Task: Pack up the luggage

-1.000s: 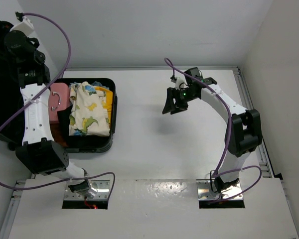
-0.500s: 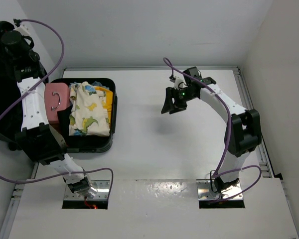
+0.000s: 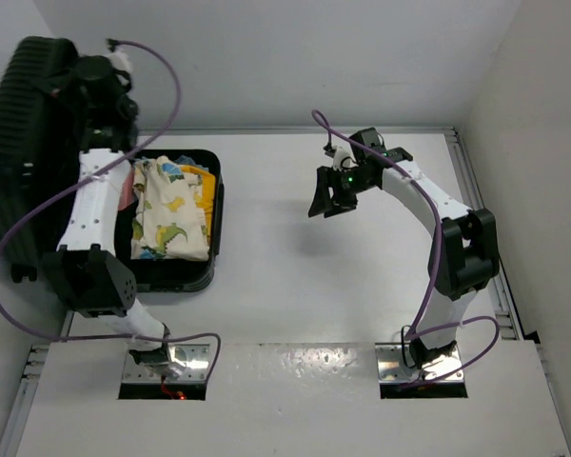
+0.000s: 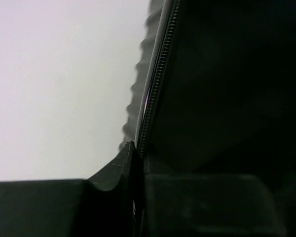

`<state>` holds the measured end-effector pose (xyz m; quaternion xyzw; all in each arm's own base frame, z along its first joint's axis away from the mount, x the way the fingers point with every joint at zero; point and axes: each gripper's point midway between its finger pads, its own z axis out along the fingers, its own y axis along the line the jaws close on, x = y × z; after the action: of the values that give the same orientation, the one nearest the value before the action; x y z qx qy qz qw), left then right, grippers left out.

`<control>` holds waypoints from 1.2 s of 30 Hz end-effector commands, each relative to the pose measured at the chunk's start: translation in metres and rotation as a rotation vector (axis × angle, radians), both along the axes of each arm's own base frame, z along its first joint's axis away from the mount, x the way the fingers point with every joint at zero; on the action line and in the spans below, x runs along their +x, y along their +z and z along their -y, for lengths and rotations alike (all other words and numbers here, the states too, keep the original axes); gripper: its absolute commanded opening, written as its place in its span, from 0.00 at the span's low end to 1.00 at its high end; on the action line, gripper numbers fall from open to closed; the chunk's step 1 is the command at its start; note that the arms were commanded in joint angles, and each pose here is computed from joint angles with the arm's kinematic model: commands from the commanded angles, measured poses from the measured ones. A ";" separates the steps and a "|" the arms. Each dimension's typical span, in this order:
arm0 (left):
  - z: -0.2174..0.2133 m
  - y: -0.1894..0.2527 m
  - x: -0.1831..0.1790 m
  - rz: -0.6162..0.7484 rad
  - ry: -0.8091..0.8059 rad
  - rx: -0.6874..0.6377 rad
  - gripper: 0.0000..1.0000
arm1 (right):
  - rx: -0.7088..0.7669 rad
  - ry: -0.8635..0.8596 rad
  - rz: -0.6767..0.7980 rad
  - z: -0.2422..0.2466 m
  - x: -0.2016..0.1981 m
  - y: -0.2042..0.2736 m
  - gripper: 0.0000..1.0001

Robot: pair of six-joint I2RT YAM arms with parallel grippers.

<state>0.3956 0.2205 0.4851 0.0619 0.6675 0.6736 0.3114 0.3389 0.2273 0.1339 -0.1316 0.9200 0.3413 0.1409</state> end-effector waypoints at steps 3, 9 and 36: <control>0.178 -0.027 0.053 0.066 -0.473 -0.106 0.61 | 0.019 0.027 0.073 -0.004 0.006 0.013 0.57; 0.401 -0.070 0.028 -0.002 -0.891 -0.264 0.99 | 0.021 0.030 0.055 -0.004 0.000 0.010 0.58; 0.045 -0.136 -0.074 0.146 -0.233 -1.022 0.78 | 0.048 0.096 0.162 -0.028 0.015 0.024 0.52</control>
<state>0.3281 0.1974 0.3664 -0.1326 0.8461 0.3019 0.4187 0.3454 0.2445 0.1466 -0.1881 0.8989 0.3512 0.1827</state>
